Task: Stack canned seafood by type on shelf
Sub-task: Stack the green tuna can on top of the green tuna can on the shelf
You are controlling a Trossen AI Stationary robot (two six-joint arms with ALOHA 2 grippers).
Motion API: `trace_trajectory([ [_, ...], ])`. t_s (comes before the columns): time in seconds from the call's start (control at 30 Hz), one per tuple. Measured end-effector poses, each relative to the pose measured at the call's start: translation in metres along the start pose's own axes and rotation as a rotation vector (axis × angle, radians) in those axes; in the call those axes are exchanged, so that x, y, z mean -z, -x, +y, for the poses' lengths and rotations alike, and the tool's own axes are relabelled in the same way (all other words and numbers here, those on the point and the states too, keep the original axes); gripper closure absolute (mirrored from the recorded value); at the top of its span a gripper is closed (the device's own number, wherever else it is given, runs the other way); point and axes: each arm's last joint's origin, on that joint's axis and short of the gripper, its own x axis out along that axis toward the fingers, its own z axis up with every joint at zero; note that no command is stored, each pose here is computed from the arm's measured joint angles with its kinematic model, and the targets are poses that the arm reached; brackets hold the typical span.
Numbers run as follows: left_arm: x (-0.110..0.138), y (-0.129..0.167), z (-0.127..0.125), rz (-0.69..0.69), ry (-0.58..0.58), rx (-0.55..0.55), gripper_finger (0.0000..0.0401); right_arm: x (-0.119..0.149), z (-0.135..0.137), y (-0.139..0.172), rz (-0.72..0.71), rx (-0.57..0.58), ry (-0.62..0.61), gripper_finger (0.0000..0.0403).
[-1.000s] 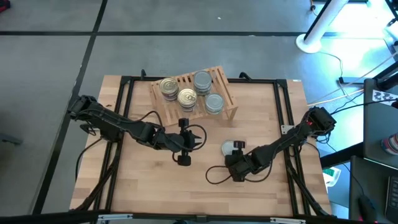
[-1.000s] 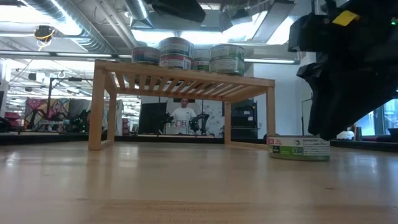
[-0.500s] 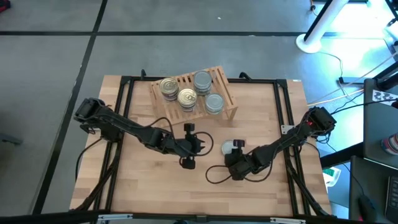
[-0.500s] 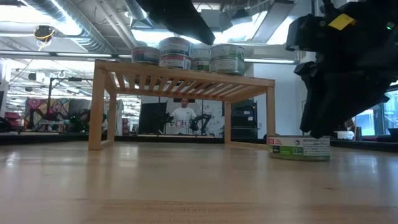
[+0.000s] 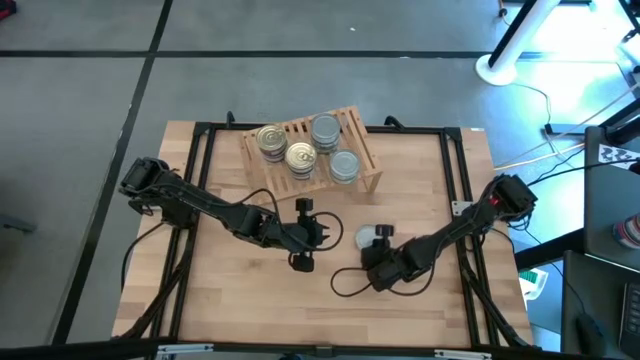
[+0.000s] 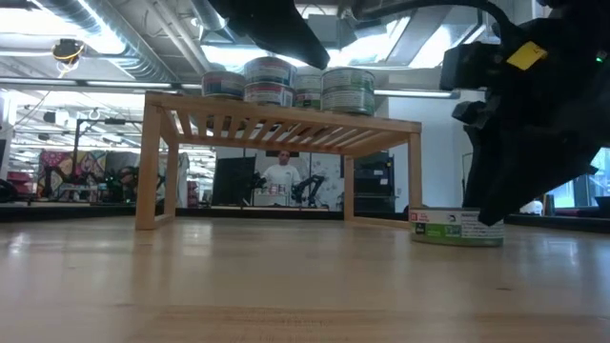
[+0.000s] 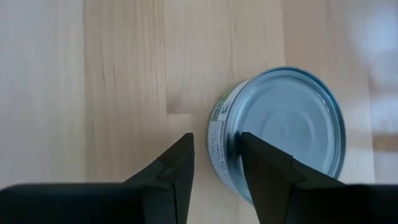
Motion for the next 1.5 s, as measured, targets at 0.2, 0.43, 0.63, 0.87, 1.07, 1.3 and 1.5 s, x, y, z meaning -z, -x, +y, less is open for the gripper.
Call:
trace_trajectory([
  [0.2,0.000,0.000,0.000,0.000,0.002,0.000,0.0313,-0.002,0.003,-0.004,-0.020,-0.005,-0.008,0.0272],
  [0.43,0.000,0.000,0.000,0.000,0.006,0.000,0.0313,0.000,0.008,-0.001,-0.064,0.035,0.008,0.0272],
  [0.63,0.000,0.000,0.000,0.000,0.006,0.000,0.0313,0.000,0.009,0.003,-0.061,0.046,0.021,0.0272],
  [0.87,0.000,0.000,0.000,0.000,0.013,0.000,0.0313,-0.003,0.009,0.005,-0.067,0.040,0.015,0.0272],
  [1.07,0.000,0.000,0.000,0.000,0.013,0.000,0.0313,-0.003,0.009,0.005,-0.076,0.044,0.012,0.0272],
  [1.3,0.000,0.000,0.000,0.000,0.013,0.000,0.0313,-0.005,0.009,0.006,-0.092,0.056,0.008,0.0272],
  [1.5,0.000,0.000,0.000,-0.001,0.013,0.000,0.0313,-0.004,0.010,0.006,-0.073,0.015,0.009,0.0272],
])
